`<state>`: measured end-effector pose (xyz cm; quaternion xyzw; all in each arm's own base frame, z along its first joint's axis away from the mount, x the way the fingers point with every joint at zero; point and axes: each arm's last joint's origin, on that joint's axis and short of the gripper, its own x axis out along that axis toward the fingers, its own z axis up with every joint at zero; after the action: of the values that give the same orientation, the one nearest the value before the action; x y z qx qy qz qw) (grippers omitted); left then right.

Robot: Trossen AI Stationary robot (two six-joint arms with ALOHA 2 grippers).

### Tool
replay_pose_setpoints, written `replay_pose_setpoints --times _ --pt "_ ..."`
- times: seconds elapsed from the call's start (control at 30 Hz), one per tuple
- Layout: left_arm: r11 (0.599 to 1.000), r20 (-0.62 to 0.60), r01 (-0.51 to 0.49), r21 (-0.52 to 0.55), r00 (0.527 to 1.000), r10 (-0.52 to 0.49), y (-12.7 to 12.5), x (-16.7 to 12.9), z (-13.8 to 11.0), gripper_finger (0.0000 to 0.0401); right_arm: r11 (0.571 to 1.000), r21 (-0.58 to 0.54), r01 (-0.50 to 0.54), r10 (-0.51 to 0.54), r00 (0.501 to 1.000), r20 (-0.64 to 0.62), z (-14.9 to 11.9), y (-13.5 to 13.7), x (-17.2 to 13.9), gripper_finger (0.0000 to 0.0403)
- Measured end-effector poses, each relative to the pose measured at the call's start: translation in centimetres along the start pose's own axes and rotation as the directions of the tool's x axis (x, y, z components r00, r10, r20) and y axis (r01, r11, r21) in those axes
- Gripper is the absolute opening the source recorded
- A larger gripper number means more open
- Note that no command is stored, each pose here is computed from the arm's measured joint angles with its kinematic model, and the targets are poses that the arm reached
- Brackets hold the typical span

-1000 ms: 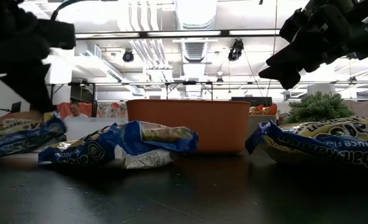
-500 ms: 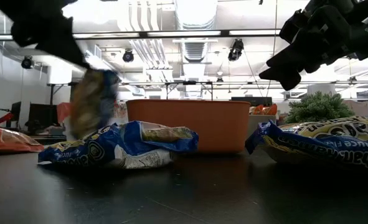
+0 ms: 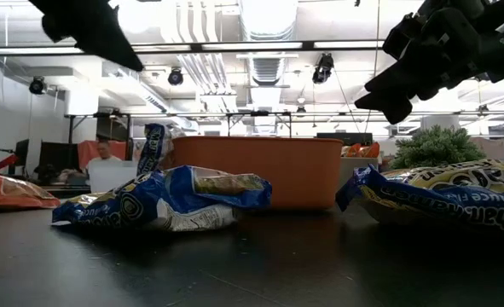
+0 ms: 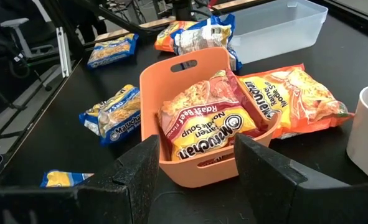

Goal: Sort Maruchan noodles
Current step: Put the blue noodle packet into the transparent bin

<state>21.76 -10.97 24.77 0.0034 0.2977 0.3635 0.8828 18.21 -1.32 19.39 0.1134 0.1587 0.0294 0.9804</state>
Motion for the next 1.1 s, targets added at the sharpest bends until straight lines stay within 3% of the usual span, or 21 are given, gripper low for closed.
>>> replay_pose_setpoints --times 0.07,0.2,0.43,0.57,0.67,1.1 --pt "0.997 -0.044 -0.008 -0.078 0.999 0.005 0.3 0.7 0.5 0.0012 1.000 0.000 0.000 0.000 1.000 0.000 0.0 0.0 0.0 0.0194" --pt "0.940 -0.143 -0.036 -0.340 0.990 -0.014 0.7 2.0 1.2 0.0053 1.000 0.003 0.000 0.000 1.000 -0.002 0.0 0.0 0.0 0.0194" --pt "0.815 -0.185 -0.045 -0.578 0.980 -0.077 0.8 3.6 2.4 0.0178 1.000 0.008 0.002 -0.002 1.000 -0.009 -0.1 -0.1 0.1 0.0194" --pt "0.780 -0.190 -0.071 -0.622 0.980 -0.063 0.8 4.0 2.4 0.0238 1.000 0.021 0.002 -0.002 1.000 -0.009 -0.1 0.0 0.1 0.0194" --pt "0.777 -0.194 -0.079 -0.624 0.980 -0.055 0.4 4.6 2.3 0.0264 1.000 0.025 0.002 -0.002 1.000 -0.009 -0.1 -0.1 0.1 0.0194" --pt "0.814 -0.242 -0.165 -0.557 0.970 0.032 -1.9 7.3 0.3 0.0274 1.000 0.027 0.002 -0.002 1.000 -0.010 -0.1 0.0 0.1 0.0194"
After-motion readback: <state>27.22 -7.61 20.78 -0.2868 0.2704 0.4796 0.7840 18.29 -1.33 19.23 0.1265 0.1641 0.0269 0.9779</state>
